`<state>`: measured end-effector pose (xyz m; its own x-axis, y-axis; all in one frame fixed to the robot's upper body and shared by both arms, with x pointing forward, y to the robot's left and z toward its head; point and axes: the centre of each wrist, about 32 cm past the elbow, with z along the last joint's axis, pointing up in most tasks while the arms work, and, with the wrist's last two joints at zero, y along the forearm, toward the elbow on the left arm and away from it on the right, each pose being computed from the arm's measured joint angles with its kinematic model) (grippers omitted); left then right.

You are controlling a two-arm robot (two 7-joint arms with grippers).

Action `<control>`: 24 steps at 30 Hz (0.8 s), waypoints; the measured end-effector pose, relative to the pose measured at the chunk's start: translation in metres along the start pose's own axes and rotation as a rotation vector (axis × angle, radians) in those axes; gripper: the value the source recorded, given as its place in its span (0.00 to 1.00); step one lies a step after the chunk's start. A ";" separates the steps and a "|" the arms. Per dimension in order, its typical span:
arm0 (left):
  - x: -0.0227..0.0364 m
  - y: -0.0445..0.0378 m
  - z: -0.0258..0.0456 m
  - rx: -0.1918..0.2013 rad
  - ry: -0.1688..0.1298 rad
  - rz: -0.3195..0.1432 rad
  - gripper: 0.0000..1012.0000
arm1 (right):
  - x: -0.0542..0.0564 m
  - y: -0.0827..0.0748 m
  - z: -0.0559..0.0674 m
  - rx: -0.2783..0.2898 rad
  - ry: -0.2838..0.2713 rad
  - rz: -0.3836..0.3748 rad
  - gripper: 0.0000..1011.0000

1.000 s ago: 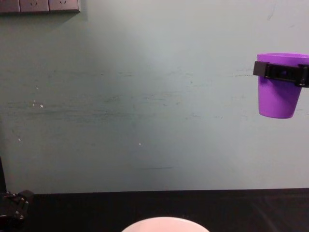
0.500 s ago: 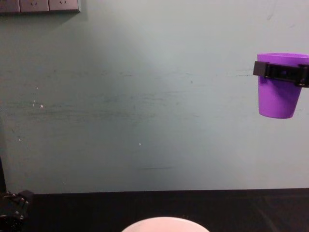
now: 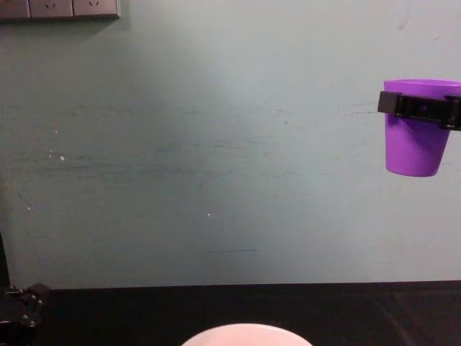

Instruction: Pick up the cup and pour the mung beans from the cup into the bowl.

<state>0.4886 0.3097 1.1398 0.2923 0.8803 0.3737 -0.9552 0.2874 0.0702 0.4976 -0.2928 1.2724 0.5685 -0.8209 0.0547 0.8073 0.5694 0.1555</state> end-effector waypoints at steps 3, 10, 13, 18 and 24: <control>0.0000 0.0000 0.0000 0.000 0.000 0.000 0.00 | 0.000 0.000 0.000 0.000 0.000 0.000 0.73; 0.0000 0.0000 0.0000 0.000 0.000 0.000 0.00 | 0.000 0.000 0.000 0.000 0.000 0.000 0.73; 0.0000 0.0000 0.0000 0.000 0.000 0.000 0.00 | 0.000 0.000 0.000 0.000 0.000 0.000 0.73; 0.0000 0.0000 0.0000 0.000 0.000 0.000 0.00 | 0.000 0.000 0.000 0.000 0.000 0.000 0.73; 0.0000 0.0000 0.0000 0.000 0.000 0.000 0.00 | 0.000 0.000 0.000 0.000 0.000 0.000 0.73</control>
<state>0.4886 0.3096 1.1398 0.2923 0.8803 0.3737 -0.9552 0.2874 0.0703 0.4976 -0.2928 1.2725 0.5684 -0.8209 0.0547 0.8073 0.5693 0.1556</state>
